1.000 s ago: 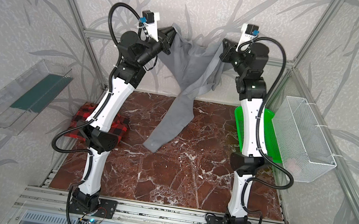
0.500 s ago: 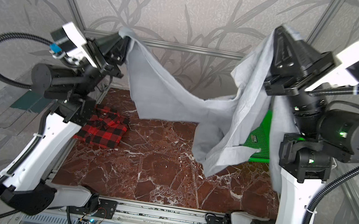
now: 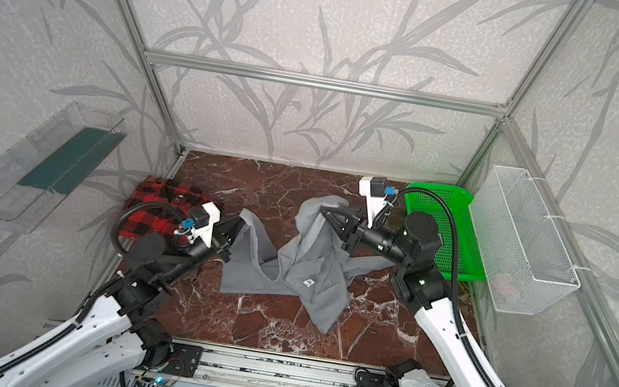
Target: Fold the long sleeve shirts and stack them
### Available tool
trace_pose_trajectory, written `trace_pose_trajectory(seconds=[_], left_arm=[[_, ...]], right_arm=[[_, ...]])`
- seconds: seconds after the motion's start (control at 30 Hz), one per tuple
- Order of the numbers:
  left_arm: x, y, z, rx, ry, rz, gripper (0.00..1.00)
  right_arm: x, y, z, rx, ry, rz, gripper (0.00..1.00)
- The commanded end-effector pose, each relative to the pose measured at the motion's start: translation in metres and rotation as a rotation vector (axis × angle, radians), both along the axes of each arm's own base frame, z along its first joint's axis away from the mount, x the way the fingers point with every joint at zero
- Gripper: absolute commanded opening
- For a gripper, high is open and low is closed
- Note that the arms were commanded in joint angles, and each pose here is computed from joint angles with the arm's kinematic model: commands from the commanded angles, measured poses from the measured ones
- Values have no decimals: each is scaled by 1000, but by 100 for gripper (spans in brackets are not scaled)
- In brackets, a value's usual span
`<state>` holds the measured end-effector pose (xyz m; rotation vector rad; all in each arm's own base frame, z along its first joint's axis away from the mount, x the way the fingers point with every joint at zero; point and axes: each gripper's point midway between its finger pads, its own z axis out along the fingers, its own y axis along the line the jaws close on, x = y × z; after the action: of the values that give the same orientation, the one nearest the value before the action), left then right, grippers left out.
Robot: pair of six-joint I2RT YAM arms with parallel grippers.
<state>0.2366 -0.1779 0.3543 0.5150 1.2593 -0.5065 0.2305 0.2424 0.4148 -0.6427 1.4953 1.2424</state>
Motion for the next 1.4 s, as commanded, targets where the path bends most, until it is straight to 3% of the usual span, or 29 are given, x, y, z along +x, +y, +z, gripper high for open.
trace_pose_trajectory(seconds=[0.0, 0.17, 0.4, 0.57, 0.73, 0.9, 1.0, 1.1, 1.2, 1.37], left_arm=[[6, 19, 26, 8, -63, 130, 0], [42, 3, 61, 63, -154, 181, 0], [138, 18, 142, -83, -277, 243, 0], [189, 14, 186, -112, -346, 240, 0], [213, 6, 240, -150, -478, 219, 0], [201, 7, 268, -171, -573, 202, 0], [181, 12, 250, -170, -577, 200, 0], [159, 23, 202, -154, -529, 225, 0], [142, 28, 135, -124, -425, 227, 0], [114, 26, 3, -28, -202, 290, 0]], right_arm=[[-2, -17, 28, -11, -122, -115, 0], [29, -40, 73, -30, -203, -300, 0], [106, -87, 132, 56, -226, -438, 0], [169, -116, 169, 104, -237, -506, 0], [212, -130, 224, 134, -308, -538, 0], [199, -128, 273, 159, -435, -493, 0], [190, -121, 265, 149, -420, -443, 0], [176, -111, 233, 129, -385, -384, 0], [151, -113, 192, 138, -366, -387, 0], [109, -103, 89, 100, -199, -352, 0]])
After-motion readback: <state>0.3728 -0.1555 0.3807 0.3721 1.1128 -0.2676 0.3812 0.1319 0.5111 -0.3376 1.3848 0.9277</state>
